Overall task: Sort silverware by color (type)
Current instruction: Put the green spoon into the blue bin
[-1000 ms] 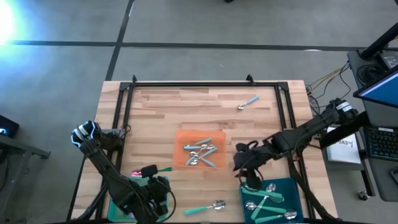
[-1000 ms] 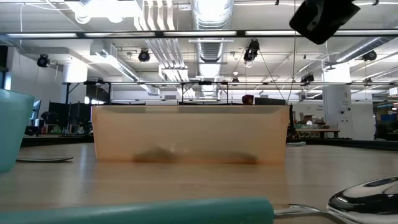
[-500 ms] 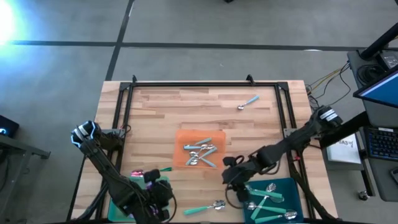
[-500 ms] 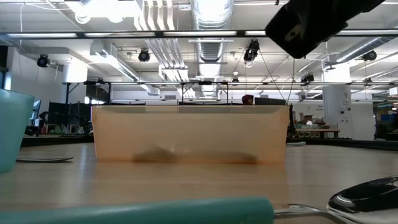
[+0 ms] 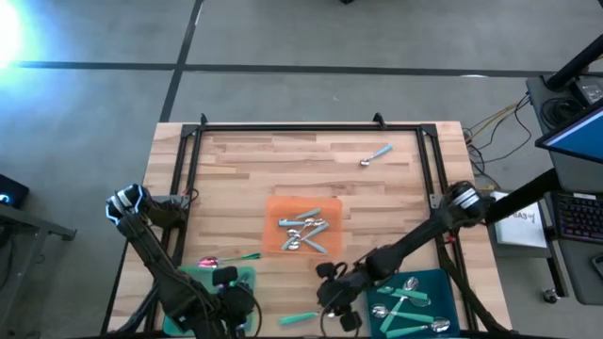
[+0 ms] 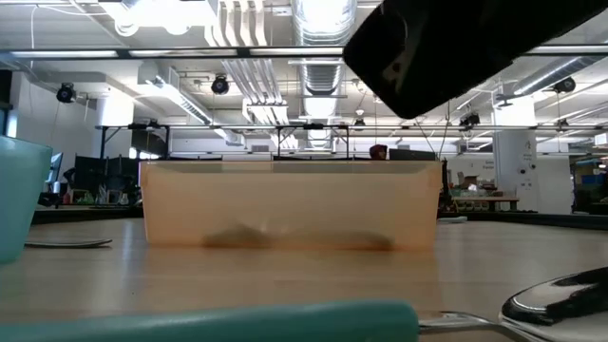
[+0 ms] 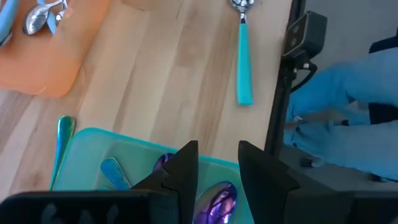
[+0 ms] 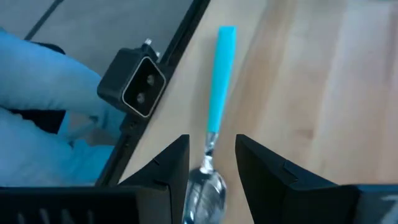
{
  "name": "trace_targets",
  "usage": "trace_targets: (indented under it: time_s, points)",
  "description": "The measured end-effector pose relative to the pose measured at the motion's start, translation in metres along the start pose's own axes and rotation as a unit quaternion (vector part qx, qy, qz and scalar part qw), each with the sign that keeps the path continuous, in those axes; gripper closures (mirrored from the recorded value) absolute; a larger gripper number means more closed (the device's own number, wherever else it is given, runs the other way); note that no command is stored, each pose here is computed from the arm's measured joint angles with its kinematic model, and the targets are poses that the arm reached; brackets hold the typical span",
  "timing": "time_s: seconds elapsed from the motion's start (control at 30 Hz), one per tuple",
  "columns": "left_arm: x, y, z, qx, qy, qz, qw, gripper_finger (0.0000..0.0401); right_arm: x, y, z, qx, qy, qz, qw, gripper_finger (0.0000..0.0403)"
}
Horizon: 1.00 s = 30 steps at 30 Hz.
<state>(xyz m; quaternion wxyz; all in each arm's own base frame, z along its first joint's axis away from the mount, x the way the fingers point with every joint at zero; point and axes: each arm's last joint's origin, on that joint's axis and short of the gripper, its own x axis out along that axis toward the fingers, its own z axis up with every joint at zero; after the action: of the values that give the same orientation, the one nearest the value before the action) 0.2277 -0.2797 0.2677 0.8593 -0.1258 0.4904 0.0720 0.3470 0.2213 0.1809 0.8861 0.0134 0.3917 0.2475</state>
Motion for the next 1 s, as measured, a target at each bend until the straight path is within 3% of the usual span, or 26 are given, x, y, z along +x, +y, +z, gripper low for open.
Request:
trace_targets:
  time_s: [0.43, 0.63, 1.0]
  points:
    - [-0.004, -0.007, -0.008, 0.005, 0.004, -0.021, 1.000, 0.0304, 0.060, 0.002, 0.014, -0.050, 0.007, -0.004, 0.999, 0.0282]
    - [-0.005, -0.009, -0.009, -0.001, 0.002, -0.031, 1.000, 0.0304, 0.067, 0.000, 0.019, -0.088, 0.000, -0.050, 0.995, 0.0282]
    - [-0.006, -0.010, -0.010, -0.004, 0.002, -0.033, 0.999, 0.0303, 0.083, -0.005, 0.005, -0.073, 0.023, -0.053, 0.996, 0.0282]
